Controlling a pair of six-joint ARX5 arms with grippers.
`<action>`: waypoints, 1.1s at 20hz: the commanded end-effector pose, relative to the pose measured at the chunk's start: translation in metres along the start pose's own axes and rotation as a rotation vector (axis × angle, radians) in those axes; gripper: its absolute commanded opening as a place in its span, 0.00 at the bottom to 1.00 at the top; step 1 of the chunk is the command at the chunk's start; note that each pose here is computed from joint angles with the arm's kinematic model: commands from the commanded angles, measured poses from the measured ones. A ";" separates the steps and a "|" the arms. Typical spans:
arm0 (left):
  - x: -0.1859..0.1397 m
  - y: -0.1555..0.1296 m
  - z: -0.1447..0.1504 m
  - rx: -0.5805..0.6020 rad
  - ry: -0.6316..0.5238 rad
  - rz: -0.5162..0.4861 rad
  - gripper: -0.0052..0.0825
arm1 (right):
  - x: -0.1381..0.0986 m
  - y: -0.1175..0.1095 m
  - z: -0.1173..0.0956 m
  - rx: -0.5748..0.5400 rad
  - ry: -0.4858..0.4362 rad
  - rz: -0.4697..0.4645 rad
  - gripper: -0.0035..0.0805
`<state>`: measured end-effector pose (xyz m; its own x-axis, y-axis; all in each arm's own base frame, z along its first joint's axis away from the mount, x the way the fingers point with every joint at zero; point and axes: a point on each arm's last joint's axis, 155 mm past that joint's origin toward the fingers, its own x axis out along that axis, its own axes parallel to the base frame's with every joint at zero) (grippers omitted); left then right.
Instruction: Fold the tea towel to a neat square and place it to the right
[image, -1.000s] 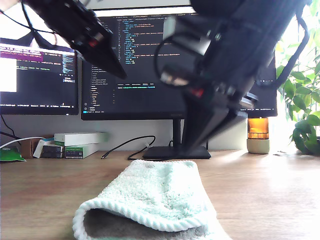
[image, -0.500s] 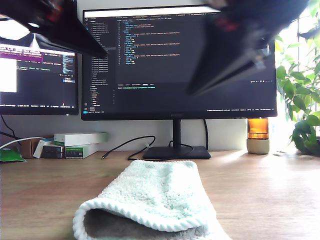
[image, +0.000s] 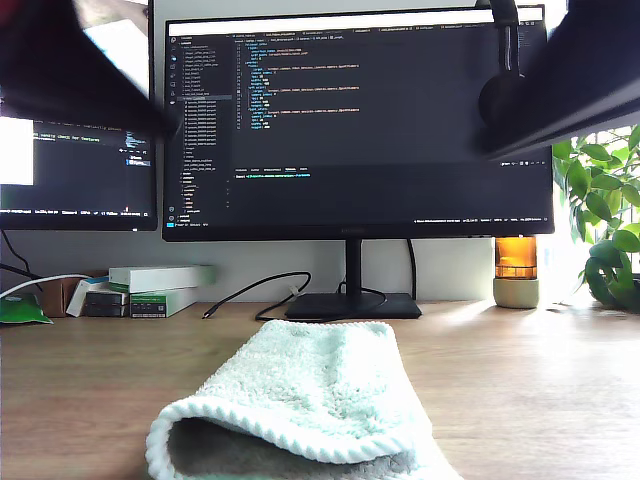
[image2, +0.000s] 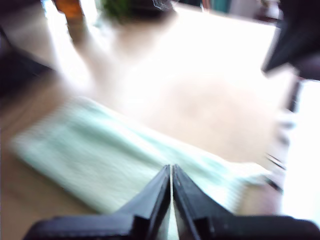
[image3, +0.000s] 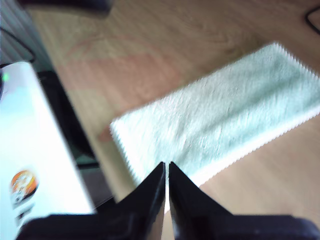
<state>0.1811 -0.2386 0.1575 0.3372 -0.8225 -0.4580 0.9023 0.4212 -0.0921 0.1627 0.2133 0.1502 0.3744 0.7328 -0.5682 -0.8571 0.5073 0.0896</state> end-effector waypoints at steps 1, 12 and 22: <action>0.001 -0.014 -0.019 -0.015 0.064 -0.020 0.03 | -0.005 0.005 -0.012 0.012 0.020 0.010 0.03; 0.003 -0.032 -0.050 -0.009 0.202 -0.024 0.04 | -0.006 0.006 -0.019 0.011 0.045 0.012 0.03; 0.009 -0.024 -0.070 0.463 0.283 -0.065 0.32 | 0.005 0.001 -0.011 0.005 0.031 0.010 0.03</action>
<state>0.1458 -0.2320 0.1079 0.2694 -0.7014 -0.6599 0.9623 0.1701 0.2120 0.1612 0.2122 0.1476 0.3677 0.7281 -0.5785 -0.8570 0.5068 0.0931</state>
